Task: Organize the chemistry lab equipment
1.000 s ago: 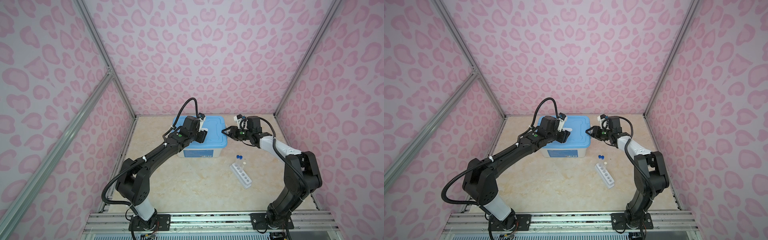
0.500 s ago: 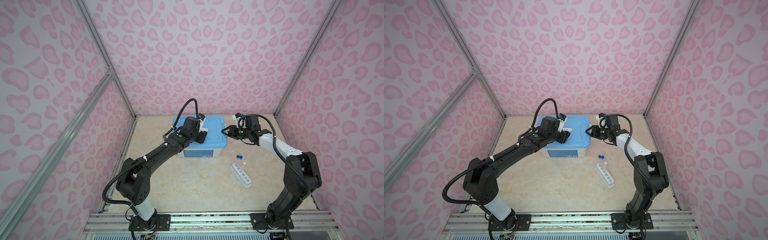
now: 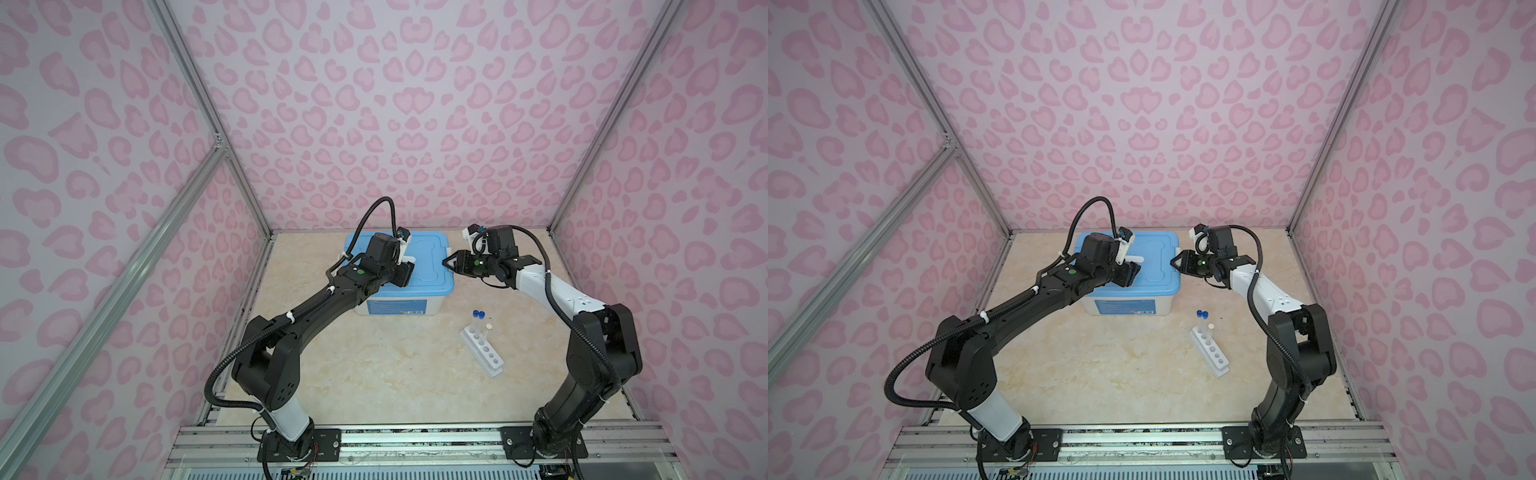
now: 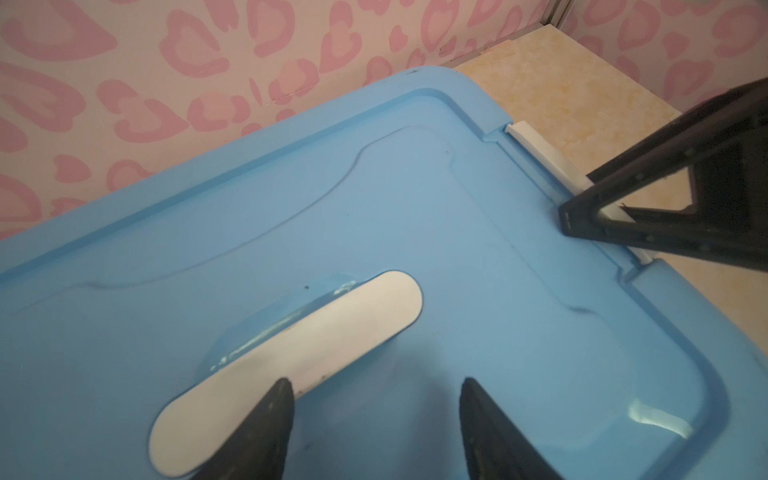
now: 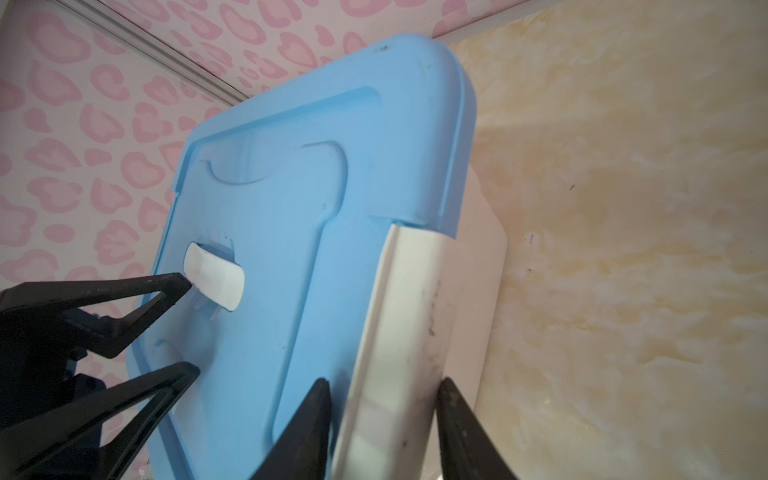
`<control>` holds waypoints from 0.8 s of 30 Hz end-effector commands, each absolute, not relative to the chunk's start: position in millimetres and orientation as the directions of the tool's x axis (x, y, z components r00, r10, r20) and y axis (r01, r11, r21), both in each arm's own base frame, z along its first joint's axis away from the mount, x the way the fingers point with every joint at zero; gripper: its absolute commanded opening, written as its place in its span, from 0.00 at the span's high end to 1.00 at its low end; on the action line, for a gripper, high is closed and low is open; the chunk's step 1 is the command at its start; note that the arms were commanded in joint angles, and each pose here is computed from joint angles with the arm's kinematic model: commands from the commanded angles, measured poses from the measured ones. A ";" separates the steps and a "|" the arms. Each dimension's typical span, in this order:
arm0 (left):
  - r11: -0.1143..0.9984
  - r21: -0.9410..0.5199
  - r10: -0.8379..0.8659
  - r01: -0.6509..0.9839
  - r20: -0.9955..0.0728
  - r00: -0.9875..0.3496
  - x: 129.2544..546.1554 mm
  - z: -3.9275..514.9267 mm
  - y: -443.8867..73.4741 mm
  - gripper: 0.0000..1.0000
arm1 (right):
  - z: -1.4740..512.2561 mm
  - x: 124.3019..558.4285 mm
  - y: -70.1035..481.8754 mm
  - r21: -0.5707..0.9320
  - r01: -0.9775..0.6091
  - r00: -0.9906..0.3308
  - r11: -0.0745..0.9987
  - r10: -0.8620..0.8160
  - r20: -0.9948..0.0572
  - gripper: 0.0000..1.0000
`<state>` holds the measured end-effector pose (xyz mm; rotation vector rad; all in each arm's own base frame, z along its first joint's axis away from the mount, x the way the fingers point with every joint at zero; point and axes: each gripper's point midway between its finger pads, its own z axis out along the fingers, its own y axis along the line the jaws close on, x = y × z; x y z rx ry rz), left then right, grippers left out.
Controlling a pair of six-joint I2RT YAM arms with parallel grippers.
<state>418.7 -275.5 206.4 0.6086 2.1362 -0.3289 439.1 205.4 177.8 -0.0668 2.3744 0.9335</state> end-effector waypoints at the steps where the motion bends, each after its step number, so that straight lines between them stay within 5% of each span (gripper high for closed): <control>1: 0.842 -0.009 0.296 0.539 -0.827 -0.477 421.5 213.8 -277.9 0.35 | 147.6 424.0 198.6 0.549 -0.194 -0.878 0.813 0.105 -0.466 0.60; 24: 0.836 -0.008 0.306 0.549 -0.824 -0.478 423.3 211.5 -280.9 0.35 | 141.8 422.5 195.3 0.417 -0.198 -0.881 0.887 0.025 -0.472 0.63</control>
